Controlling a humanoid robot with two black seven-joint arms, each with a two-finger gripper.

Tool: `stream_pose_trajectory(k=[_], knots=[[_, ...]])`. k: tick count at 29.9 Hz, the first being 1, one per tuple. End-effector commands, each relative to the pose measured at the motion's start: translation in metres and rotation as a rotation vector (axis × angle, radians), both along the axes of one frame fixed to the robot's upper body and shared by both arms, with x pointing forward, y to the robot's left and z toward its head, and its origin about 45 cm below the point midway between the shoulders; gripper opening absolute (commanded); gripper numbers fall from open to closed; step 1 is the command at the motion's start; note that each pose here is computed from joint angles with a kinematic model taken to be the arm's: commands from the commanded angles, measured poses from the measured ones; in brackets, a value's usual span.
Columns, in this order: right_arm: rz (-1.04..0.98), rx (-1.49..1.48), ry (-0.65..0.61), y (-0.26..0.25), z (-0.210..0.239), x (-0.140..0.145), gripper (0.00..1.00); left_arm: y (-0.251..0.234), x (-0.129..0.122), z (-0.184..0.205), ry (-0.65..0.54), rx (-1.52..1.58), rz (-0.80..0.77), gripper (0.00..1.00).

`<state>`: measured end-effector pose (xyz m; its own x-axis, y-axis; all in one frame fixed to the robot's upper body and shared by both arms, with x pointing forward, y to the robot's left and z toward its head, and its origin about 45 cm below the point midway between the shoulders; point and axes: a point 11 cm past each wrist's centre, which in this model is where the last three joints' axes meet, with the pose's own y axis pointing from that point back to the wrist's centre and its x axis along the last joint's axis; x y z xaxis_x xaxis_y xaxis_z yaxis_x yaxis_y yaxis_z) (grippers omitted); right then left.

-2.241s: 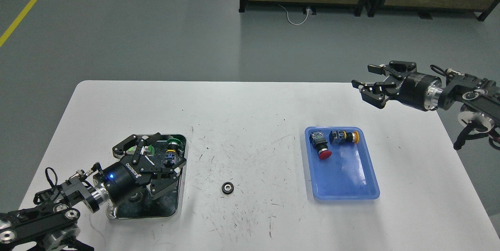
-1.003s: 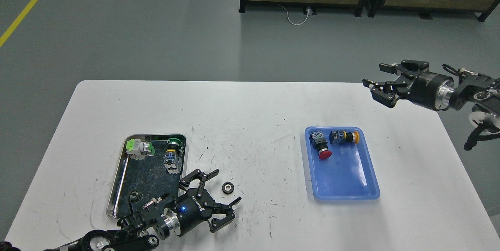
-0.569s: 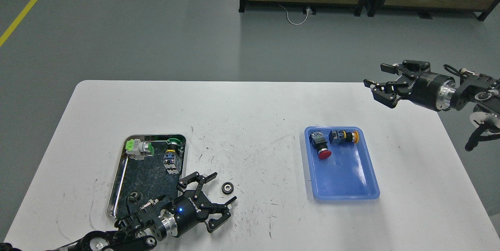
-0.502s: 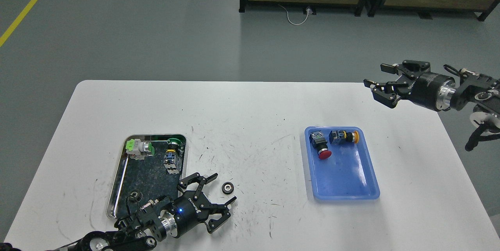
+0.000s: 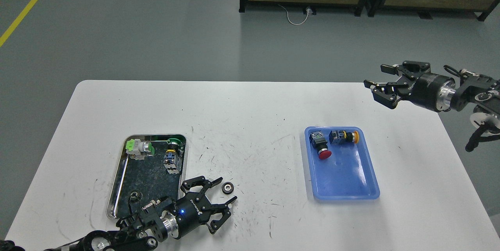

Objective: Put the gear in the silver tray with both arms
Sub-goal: 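Grasp the second black gear with the left gripper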

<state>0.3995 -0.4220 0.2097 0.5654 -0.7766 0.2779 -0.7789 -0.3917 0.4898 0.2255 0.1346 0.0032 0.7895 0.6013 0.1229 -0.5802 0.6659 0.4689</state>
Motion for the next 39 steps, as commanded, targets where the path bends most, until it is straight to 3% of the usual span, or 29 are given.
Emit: stream_pose_trajectory(k=[1, 20, 33, 39], knots=[[0.000, 0.000, 0.000, 0.0001, 0.0000, 0.0000, 0.68, 0.0001, 0.0031, 0.0012, -0.004, 0.003, 0.001, 0.64], [-0.001, -0.003, 0.000, -0.0014, 0.0006, -0.0003, 0.68, 0.0036, 0.0064, -0.0020, 0.022, 0.005, -0.019, 0.56], [-0.009, -0.008, -0.001, -0.0060, 0.0016, -0.0018, 0.68, 0.0013, 0.0107, 0.0017, 0.011, 0.001, -0.027, 0.32], [-0.009, -0.008, -0.001, -0.0060, 0.0016, -0.0018, 0.68, -0.0047, 0.0075, 0.0052, 0.016, -0.022, -0.037, 0.27]])
